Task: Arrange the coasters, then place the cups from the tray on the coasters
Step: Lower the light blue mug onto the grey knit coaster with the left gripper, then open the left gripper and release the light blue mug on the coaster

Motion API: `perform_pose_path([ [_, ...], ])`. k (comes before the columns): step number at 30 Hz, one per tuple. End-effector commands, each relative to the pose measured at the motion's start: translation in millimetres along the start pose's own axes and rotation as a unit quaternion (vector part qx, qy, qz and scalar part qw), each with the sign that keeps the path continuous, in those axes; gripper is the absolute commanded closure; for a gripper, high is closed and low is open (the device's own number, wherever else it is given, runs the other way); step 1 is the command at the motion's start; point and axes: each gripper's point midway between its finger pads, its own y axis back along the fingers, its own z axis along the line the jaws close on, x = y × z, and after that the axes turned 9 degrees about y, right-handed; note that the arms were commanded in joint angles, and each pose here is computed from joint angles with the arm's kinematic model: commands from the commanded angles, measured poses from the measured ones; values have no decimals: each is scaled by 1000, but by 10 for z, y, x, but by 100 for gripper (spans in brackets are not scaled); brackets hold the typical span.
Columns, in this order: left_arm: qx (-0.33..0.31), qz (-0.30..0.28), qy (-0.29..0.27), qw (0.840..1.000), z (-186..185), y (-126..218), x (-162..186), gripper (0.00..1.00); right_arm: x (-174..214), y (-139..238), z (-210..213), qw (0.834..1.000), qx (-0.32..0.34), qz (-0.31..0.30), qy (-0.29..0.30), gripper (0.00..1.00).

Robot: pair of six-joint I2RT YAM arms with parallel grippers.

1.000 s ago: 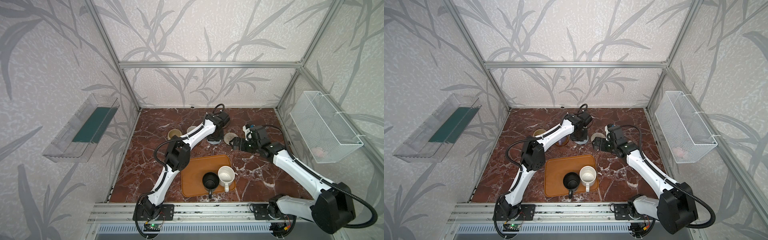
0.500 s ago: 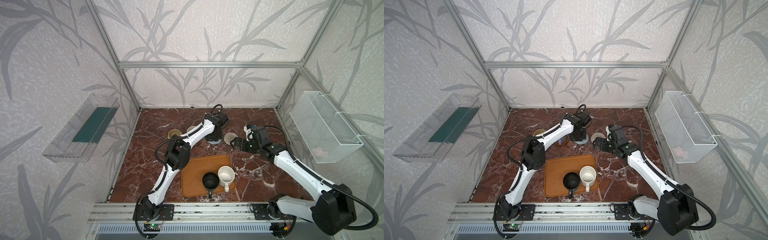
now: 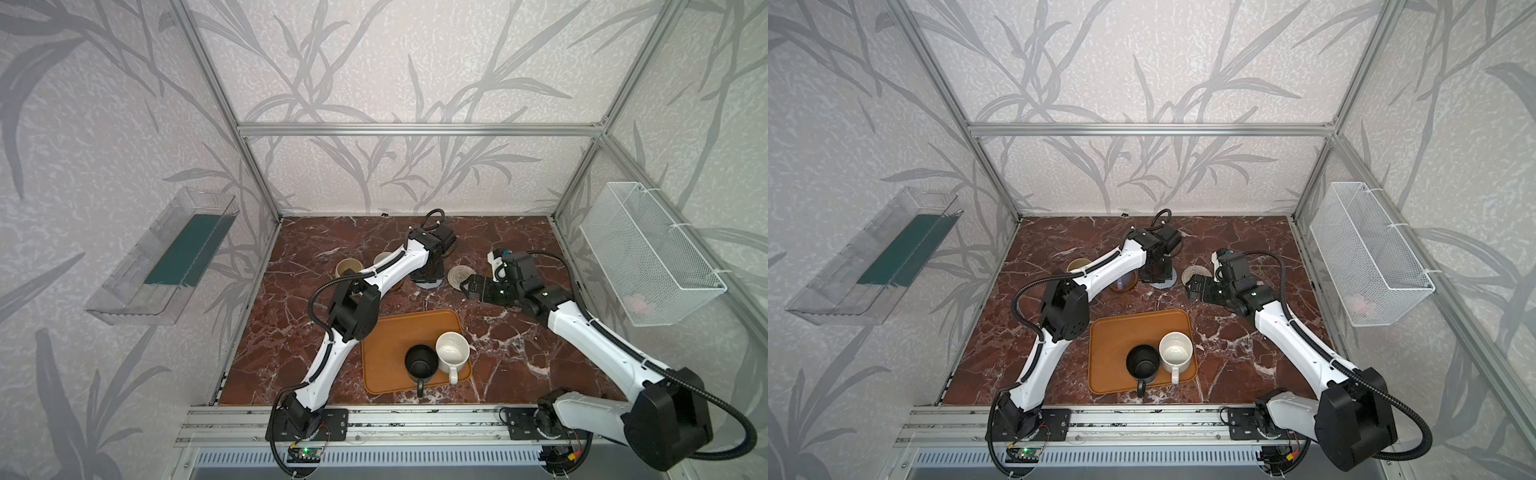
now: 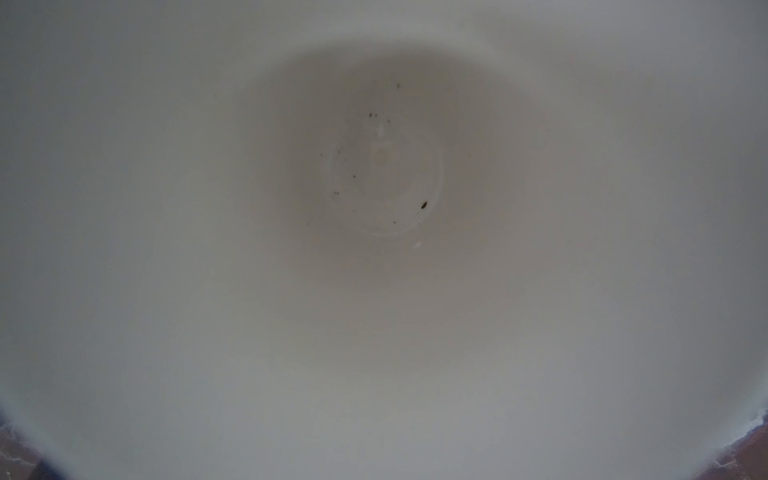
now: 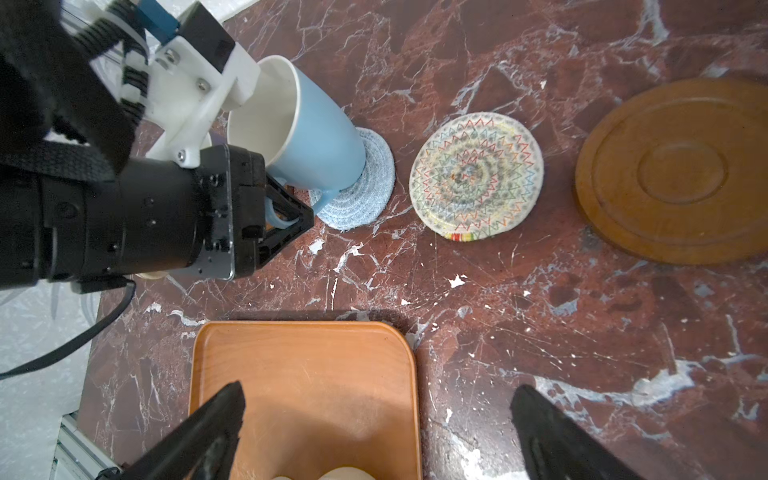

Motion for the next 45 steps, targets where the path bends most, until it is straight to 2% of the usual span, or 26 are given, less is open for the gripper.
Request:
perform_pose_path([
  [1,6,-20,6,1000,9,276,-44,93,-33,16,27,1000,-11,-9,-5,1],
  [9,9,-23,4,1000,-4,335,6,93,-4,0,24,1000,-13,-4,-7,0],
  [12,14,-43,4,999,-22,431,-75,93,3,-6,18,1000,-12,-3,-8,1],
  [19,16,-64,-1,998,-52,627,-114,100,35,-23,18,1000,-13,5,-9,1],
  [22,27,-42,7,999,-70,586,-14,100,36,-29,14,1000,-13,3,-11,0],
  [26,39,-43,12,998,-102,545,24,100,28,-29,23,1000,-15,3,-11,0],
  [45,17,-19,13,1000,-35,269,146,91,44,-10,0,1000,-10,3,-11,1],
])
